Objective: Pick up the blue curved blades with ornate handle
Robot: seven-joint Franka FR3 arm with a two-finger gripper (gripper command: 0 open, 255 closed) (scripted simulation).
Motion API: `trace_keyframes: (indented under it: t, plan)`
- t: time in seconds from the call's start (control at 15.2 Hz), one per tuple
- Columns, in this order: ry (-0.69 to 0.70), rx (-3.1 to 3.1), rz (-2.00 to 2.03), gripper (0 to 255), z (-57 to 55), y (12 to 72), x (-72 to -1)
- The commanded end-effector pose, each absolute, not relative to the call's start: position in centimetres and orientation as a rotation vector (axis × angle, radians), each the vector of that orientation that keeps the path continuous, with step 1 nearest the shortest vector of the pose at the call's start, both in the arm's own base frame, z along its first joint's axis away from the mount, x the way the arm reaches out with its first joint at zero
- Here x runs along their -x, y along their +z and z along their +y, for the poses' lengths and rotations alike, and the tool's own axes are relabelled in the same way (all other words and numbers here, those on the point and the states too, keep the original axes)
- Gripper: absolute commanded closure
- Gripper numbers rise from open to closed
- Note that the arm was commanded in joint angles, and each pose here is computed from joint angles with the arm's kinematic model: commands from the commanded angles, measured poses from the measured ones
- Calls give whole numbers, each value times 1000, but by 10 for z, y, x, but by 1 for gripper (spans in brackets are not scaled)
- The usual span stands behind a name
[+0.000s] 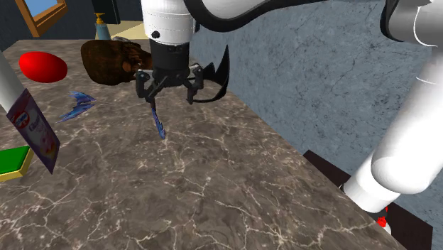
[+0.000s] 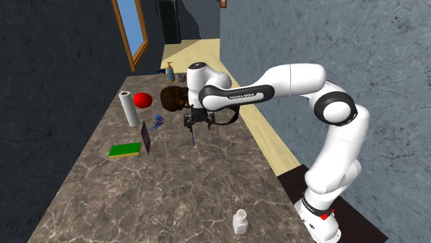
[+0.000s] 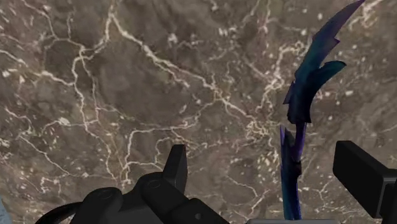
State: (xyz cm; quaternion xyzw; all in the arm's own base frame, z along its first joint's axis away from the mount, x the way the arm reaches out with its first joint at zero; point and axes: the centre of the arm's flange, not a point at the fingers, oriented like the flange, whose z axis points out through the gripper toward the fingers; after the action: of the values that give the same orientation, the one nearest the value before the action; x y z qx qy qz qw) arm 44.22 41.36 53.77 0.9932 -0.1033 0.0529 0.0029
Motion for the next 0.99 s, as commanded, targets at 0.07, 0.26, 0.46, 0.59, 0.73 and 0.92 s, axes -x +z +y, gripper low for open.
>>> trace_keyframes:
  t: [0.07,0.26,0.46,0.59,0.73,0.92]
  plan:
    - [172,-3108,-385,0,447,528,-464]
    - [172,-3107,-390,0,450,517,-466]
    - [172,-3107,-390,0,450,501,-466]
    - [172,-3107,-390,0,450,487,-466]
    - [172,-3107,-390,0,450,487,-466]
    - [172,-3107,-390,255,450,487,-467]
